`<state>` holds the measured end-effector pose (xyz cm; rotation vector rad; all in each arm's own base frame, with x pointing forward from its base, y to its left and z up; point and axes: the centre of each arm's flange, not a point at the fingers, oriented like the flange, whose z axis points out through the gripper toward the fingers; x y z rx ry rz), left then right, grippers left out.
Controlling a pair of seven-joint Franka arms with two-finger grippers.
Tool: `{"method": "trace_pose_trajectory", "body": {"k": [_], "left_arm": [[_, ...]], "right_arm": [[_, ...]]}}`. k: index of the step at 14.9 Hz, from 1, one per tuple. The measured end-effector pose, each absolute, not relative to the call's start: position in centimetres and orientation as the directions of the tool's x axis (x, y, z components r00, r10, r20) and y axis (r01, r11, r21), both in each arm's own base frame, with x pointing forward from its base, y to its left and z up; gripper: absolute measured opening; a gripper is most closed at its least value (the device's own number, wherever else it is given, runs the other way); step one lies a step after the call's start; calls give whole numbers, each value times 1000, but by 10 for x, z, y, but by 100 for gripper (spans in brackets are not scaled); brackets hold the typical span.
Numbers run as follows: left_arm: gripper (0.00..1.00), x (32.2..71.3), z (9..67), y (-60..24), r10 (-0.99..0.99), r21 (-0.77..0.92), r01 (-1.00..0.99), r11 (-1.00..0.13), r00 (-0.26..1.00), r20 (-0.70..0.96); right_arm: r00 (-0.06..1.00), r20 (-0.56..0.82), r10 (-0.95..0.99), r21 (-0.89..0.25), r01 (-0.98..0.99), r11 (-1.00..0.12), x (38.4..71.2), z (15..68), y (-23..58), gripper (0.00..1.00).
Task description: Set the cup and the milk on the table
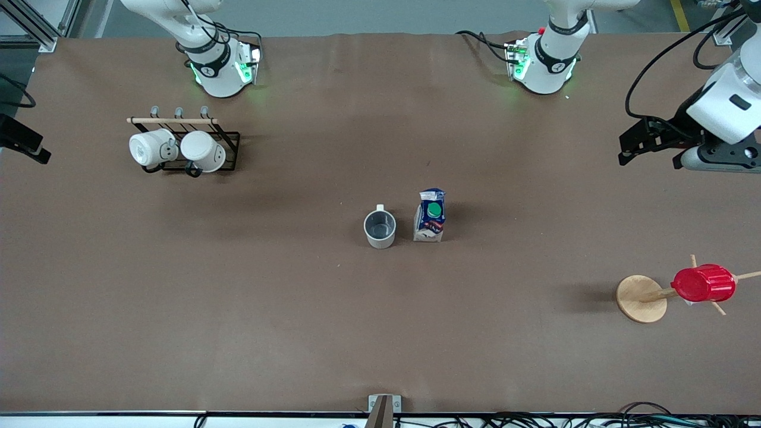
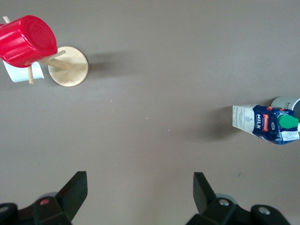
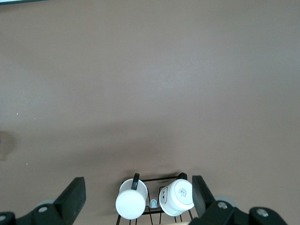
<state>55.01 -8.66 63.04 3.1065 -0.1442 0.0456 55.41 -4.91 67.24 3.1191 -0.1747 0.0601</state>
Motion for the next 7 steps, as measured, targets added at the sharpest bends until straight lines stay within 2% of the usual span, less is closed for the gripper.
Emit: {"method": "trace_pose_trajectory", "body": {"k": [7], "left_arm": [[99, 550, 625, -91, -99, 30, -100, -995, 995, 25]], "right_arm": [[993, 39, -111, 14, -112, -994, 554, 672, -49, 100]]}}
